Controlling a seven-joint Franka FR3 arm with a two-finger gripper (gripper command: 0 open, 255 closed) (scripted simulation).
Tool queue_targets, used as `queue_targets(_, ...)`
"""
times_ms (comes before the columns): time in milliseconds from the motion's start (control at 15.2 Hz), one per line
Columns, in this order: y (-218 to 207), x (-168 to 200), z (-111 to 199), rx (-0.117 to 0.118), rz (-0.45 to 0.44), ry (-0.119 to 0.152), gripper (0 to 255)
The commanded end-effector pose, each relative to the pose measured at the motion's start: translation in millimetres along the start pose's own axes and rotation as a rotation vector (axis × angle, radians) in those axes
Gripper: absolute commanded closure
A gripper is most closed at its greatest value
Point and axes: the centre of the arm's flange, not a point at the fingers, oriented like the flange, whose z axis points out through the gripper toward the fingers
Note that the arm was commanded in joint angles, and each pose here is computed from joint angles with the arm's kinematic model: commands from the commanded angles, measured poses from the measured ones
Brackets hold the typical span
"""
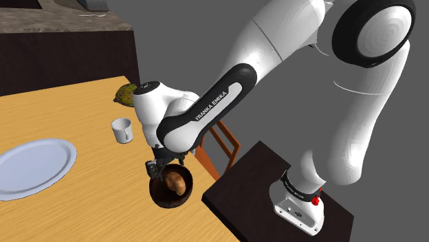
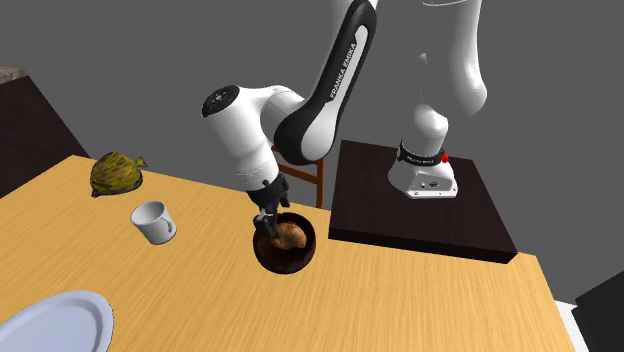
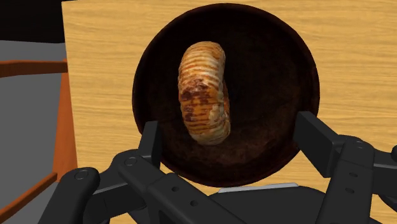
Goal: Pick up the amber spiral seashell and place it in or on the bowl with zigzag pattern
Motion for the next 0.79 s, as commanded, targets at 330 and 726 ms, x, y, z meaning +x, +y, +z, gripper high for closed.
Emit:
queue_targets(330, 0.0, 0.0, -50.0, 0.000, 0.000, 0.000, 0)
queue_targets(726, 0.0, 0.0, -50.0, 0.000, 0.000, 0.000, 0)
